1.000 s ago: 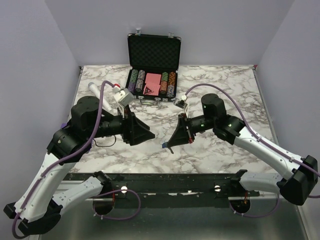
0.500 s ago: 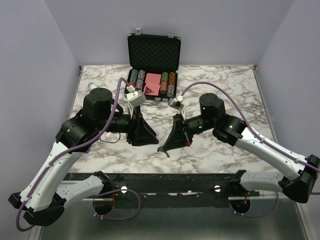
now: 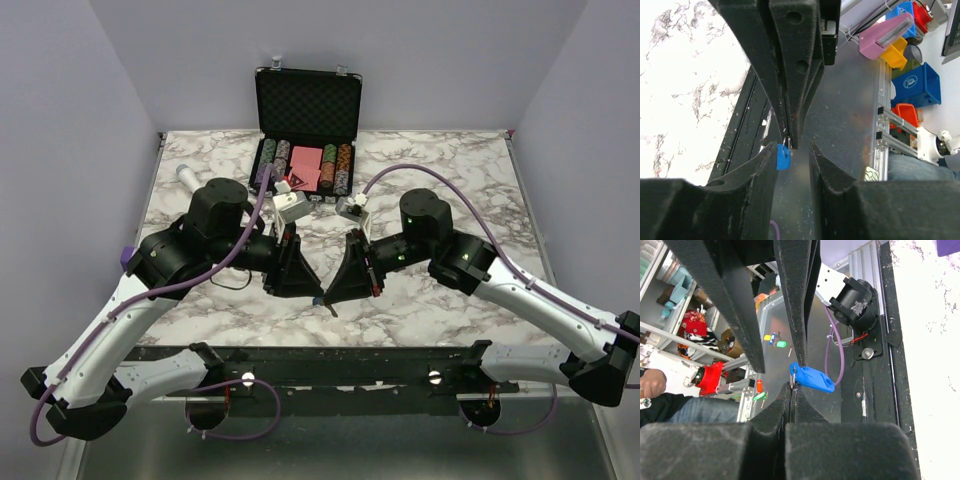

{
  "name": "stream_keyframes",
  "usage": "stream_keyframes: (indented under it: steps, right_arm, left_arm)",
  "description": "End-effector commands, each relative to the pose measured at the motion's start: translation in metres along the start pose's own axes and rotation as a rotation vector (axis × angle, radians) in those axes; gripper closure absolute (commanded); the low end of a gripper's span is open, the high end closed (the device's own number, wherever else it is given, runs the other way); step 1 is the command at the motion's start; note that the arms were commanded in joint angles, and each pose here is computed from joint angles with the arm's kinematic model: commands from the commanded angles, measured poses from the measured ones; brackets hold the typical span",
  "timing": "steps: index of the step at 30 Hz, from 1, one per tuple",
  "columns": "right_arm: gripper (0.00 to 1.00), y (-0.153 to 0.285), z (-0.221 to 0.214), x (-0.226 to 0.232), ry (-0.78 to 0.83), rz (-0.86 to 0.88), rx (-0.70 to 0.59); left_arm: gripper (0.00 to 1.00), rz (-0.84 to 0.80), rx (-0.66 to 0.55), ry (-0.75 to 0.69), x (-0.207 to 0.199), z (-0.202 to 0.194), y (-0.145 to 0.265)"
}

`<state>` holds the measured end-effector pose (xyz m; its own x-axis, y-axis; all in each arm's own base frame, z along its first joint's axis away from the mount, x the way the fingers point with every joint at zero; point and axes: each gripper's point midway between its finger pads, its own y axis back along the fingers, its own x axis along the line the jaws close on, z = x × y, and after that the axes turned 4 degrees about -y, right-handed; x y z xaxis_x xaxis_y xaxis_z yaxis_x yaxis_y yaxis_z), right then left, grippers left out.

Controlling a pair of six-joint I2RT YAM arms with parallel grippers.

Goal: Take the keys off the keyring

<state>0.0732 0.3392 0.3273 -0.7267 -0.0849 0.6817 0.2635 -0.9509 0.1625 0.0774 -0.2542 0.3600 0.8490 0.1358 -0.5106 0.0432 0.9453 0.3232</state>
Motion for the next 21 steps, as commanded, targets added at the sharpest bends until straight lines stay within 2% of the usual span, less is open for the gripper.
stream_keyframes:
  steps: [1, 7, 13, 21]
  right_arm:
    - [0.99, 0.005, 0.010, 0.015, 0.046, -0.007, -0.032]
    - [0.99, 0.006, 0.016, 0.023, 0.060, 0.001, -0.055]
    - [0.99, 0.009, 0.023, 0.034, 0.087, 0.004, -0.091]
    - [0.99, 0.008, 0.027, 0.039, 0.094, 0.006, -0.099]
  left_arm:
    - [0.64, 0.038, -0.021, -0.015, -0.002, 0.005, 0.005]
    - [0.70, 0.041, -0.061, 0.017, -0.004, 0.006, 0.005]
    - [0.75, 0.021, -0.161, 0.043, -0.012, 0.013, 0.008]
    - [0.76, -0.008, -0.232, 0.056, -0.019, 0.024, 0.007]
